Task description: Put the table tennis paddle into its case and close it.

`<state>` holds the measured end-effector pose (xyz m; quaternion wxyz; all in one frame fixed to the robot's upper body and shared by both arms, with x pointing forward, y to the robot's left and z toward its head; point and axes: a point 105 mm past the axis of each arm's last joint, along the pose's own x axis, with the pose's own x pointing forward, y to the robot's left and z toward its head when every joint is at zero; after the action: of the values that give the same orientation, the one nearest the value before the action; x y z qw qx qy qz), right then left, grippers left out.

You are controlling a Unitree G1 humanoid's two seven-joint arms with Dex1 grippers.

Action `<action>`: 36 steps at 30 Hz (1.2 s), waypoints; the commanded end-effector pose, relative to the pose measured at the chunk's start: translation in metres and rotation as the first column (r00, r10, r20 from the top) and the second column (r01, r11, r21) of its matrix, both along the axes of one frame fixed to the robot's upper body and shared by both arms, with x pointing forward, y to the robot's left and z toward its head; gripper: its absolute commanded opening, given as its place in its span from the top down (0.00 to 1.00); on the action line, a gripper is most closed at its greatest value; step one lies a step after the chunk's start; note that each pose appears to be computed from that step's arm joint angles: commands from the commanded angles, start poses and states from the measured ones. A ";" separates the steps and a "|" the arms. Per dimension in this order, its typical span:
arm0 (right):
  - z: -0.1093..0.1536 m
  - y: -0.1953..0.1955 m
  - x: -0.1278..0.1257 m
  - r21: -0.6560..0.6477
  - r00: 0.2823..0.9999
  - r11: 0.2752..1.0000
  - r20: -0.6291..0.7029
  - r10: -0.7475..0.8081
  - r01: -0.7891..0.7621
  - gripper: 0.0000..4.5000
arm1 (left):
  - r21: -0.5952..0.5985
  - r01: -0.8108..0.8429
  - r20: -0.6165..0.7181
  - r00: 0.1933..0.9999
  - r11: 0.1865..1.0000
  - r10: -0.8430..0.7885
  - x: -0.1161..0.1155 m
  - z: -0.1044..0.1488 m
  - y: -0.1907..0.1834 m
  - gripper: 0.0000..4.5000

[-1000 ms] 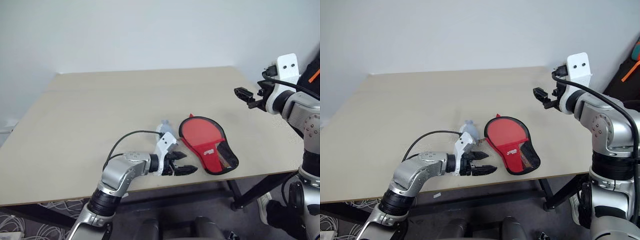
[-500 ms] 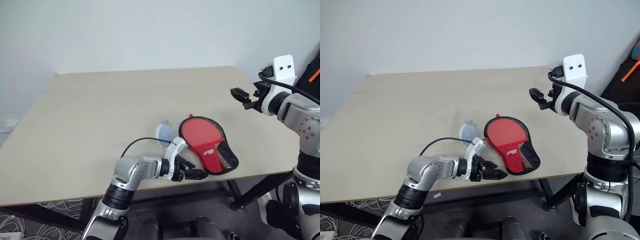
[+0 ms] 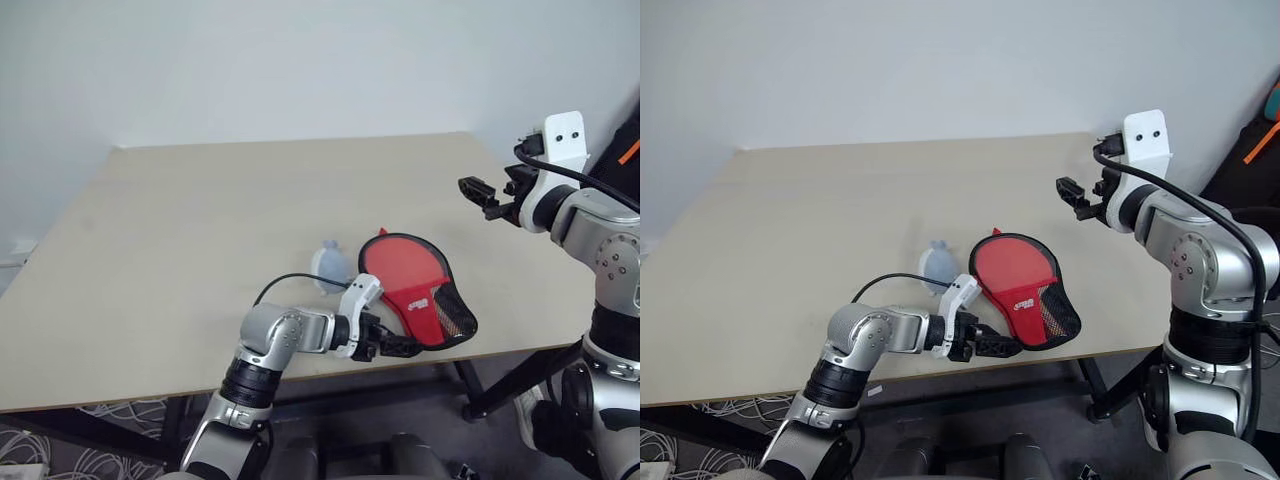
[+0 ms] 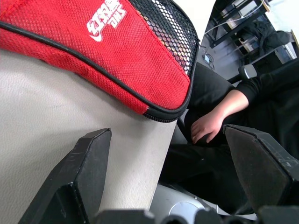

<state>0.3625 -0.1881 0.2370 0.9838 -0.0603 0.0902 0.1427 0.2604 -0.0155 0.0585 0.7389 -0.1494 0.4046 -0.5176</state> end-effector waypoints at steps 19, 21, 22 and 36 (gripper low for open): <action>0.021 0.015 -0.003 0.029 0.997 0.999 0.078 0.023 -0.026 0.00 | 0.005 -0.136 -0.228 0.964 0.991 0.134 0.015 -0.009 -0.031 0.10; 0.020 0.017 -0.003 0.030 0.997 0.999 0.077 0.028 -0.031 0.00 | -0.006 -0.145 -0.244 0.960 0.989 0.139 0.016 -0.010 -0.034 0.10; 0.020 0.017 -0.003 0.030 0.997 0.999 0.077 0.029 -0.032 0.00 | -0.009 -0.150 -0.251 0.958 0.989 0.143 0.017 -0.010 -0.035 0.10; 0.022 0.027 -0.001 0.045 0.995 0.998 0.084 0.046 -0.049 0.00 | 0.085 -0.201 -0.271 0.938 0.976 0.217 0.022 -0.032 -0.028 0.21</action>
<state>0.3642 -0.1641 0.2397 0.9822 -0.0379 0.0793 0.1659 0.2843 -0.0435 0.0467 0.7202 -0.2776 0.4603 -0.4385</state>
